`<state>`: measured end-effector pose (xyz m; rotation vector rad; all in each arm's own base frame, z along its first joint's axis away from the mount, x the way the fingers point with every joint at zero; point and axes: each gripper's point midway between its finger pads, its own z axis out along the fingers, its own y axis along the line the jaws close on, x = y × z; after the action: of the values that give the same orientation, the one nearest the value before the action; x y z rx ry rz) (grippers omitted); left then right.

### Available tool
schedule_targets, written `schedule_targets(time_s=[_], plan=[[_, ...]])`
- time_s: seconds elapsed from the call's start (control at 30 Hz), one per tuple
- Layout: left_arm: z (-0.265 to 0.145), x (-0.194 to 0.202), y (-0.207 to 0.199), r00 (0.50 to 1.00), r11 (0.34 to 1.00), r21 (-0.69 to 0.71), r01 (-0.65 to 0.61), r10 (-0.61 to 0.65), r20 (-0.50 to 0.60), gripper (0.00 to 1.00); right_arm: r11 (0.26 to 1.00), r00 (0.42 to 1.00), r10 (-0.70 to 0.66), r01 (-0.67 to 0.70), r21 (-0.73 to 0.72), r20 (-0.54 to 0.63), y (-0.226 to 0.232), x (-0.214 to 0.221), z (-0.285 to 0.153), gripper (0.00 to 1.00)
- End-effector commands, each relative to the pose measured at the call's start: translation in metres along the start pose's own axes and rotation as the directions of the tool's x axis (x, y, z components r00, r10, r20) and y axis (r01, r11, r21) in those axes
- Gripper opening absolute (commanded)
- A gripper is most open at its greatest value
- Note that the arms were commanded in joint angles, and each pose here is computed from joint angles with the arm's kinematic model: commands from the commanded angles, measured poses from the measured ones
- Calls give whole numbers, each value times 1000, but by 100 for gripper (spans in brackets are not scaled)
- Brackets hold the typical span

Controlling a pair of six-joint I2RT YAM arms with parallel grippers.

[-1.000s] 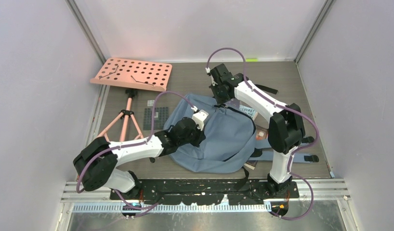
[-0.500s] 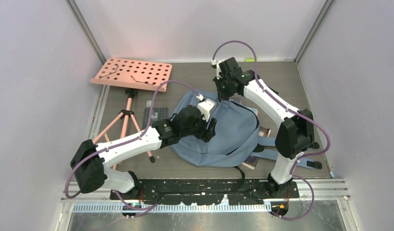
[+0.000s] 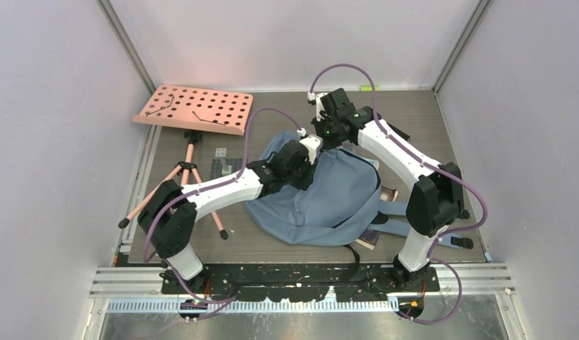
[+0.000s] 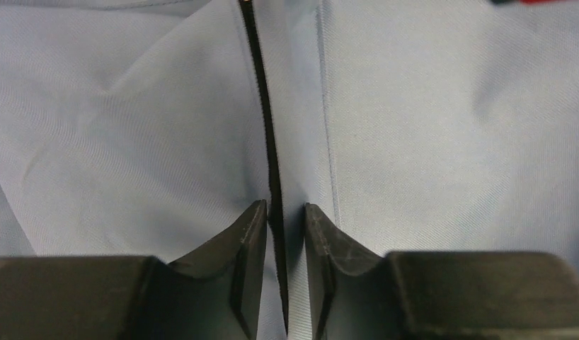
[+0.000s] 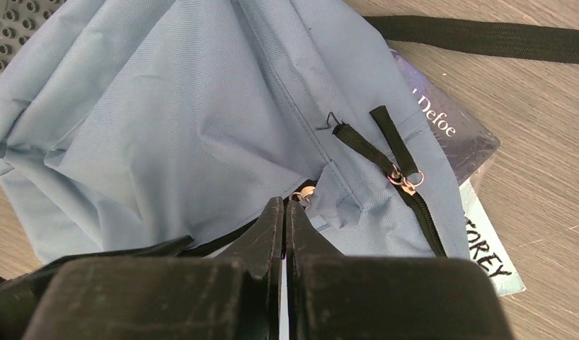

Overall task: Pack the student bag
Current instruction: Zip the student bag at the center of the board.

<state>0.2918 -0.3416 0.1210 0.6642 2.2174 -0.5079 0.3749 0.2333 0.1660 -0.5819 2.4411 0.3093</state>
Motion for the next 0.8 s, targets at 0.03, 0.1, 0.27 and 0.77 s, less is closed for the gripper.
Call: schedule_targets(time_s=[0.03,0.1,0.27,0.77], plan=[[-2,-37,-9,992,1000,31,-4,1,126,11,1000,993,1,1,-12,120,6,-27,-31,1],[-5,-34,-13,992,998,55,-5,-2,126,0,999,990,15,-20,38,139,-3,-32,-33,1],[-14,3,-21,996,987,151,-53,42,76,0,972,978,35,-82,219,208,-34,-53,-43,1],[-57,58,22,996,997,-21,76,-75,55,0,887,996,81,-94,451,48,-81,-17,-1,0]])
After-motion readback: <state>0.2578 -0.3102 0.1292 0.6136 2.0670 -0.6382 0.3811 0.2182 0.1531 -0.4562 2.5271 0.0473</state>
